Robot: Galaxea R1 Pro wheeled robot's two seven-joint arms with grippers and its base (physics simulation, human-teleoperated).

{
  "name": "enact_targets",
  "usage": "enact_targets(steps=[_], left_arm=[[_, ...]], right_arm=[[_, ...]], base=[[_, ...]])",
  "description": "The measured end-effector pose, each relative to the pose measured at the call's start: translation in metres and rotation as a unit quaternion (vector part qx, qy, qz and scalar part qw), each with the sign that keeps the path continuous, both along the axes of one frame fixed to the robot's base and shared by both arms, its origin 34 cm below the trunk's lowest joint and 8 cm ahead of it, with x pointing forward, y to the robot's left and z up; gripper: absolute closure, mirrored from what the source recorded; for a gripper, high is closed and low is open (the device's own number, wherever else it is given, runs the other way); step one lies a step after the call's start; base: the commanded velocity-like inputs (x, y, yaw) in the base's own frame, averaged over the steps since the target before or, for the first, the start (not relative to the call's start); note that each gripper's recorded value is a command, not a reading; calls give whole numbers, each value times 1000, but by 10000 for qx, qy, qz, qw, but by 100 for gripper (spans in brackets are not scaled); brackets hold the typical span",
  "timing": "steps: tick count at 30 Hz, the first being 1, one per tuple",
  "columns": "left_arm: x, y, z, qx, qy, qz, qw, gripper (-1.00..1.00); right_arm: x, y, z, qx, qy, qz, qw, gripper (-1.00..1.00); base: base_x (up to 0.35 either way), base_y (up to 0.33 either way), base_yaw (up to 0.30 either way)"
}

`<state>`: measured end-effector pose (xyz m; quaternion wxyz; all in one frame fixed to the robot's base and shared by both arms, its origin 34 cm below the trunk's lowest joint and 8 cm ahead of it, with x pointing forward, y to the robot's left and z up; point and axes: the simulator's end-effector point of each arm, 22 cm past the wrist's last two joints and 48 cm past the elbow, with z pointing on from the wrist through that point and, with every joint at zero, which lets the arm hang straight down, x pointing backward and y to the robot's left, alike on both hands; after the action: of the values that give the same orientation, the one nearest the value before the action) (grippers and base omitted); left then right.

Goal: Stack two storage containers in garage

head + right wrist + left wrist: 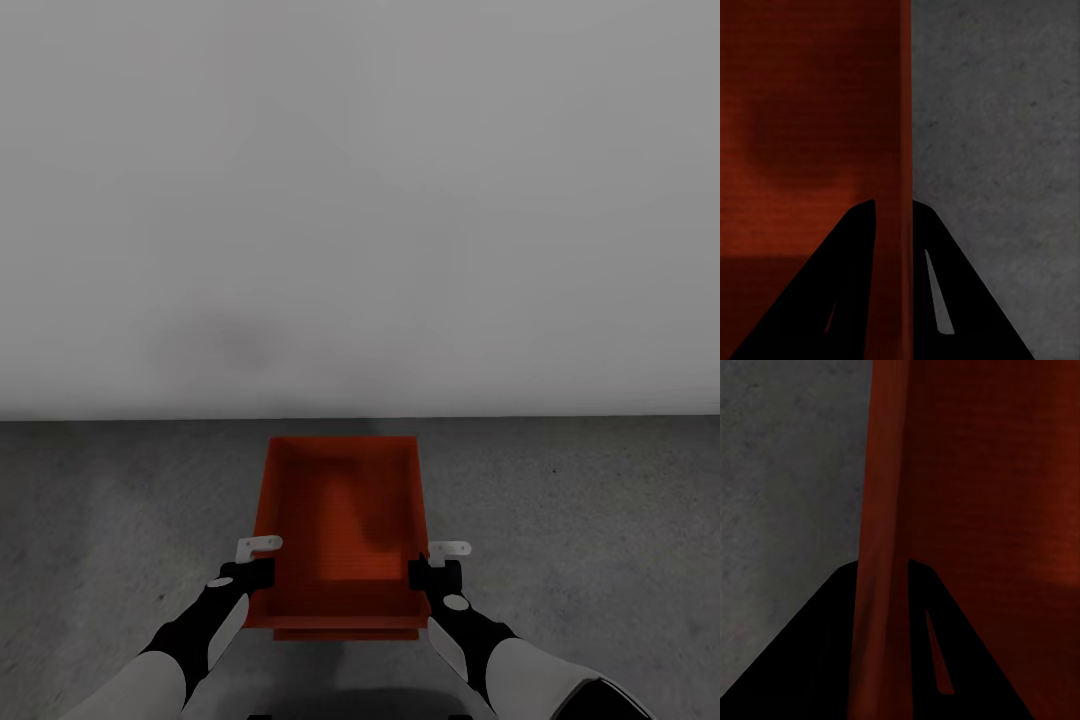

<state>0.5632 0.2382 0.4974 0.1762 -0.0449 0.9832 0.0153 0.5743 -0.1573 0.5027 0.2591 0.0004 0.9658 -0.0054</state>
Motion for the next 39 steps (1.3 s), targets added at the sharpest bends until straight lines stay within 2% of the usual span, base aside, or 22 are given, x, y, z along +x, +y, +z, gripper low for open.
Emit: enact_targets(steps=[16, 39], left_arm=[[-2, 2, -18, -6, 33, -28, 10000, 100], [-5, 2, -20, -13, 73, -20, 10000, 100]], right_arm=[[-2, 2, -18, 0, 33, -14, 10000, 100], [-5, 2, -19, -7, 71, -11, 10000, 100]], base=[[0, 0, 0], [0, 0, 0]])
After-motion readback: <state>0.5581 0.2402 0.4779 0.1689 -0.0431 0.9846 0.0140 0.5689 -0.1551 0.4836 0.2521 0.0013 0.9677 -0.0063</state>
